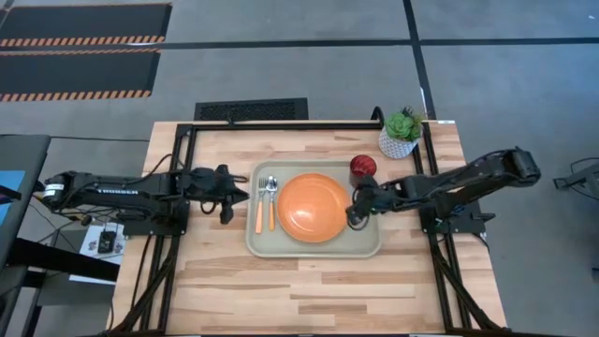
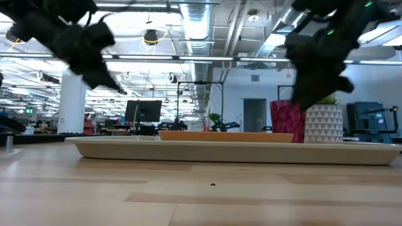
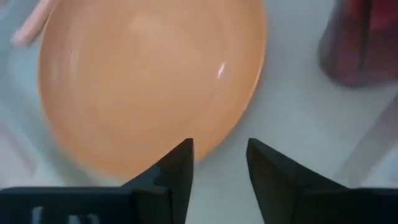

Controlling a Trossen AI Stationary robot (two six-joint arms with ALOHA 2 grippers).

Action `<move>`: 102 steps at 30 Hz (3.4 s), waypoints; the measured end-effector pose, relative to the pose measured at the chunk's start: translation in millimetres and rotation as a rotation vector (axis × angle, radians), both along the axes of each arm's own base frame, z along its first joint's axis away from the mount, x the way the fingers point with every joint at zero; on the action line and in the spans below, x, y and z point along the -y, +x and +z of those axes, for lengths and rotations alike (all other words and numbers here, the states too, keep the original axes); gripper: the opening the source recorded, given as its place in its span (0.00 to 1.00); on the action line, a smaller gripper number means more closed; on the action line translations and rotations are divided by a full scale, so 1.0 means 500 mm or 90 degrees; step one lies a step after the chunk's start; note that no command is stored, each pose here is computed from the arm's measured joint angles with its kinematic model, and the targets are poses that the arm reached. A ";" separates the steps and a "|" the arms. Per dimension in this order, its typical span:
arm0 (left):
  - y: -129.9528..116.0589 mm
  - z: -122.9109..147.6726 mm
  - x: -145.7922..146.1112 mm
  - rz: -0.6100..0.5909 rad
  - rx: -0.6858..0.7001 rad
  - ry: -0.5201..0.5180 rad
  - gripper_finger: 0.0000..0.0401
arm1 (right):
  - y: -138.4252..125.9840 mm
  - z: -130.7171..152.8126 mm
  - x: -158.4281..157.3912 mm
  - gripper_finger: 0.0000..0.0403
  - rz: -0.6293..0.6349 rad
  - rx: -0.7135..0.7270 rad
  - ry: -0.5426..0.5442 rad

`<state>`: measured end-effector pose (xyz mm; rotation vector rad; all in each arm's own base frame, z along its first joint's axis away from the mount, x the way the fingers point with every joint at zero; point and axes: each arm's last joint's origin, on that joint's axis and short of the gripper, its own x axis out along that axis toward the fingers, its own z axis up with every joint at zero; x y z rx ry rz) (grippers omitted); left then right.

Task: Pick and place plate/cup/fork/spoon on tray
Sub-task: Adjust the light brown serving tray, then return to Home Position

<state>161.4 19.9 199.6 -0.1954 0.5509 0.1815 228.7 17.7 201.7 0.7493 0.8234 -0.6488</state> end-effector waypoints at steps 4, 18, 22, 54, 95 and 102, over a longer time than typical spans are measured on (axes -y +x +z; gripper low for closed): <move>-0.018 -0.033 0.005 0.029 -0.123 -0.040 0.08 | -0.046 0.015 -0.032 0.29 0.053 -0.054 0.002; -0.013 -0.104 0.016 0.196 -0.312 -0.109 0.08 | -0.140 -0.072 -0.034 0.03 -0.118 -0.256 0.025; -0.006 -0.109 0.014 0.230 -0.302 -0.116 0.08 | -0.145 -0.096 -0.005 0.02 -0.162 -0.248 0.018; 0.010 -0.117 0.027 0.258 -0.280 -0.175 0.08 | -0.068 -0.141 0.086 0.02 -0.093 -0.193 -0.005; -0.021 -0.102 0.044 0.248 -0.304 -0.170 0.08 | -0.080 -0.130 0.058 0.03 -0.050 -0.209 -0.005; -0.040 -0.070 0.023 0.223 -0.243 -0.125 0.08 | -0.109 -0.095 0.057 0.04 0.026 -0.217 -0.037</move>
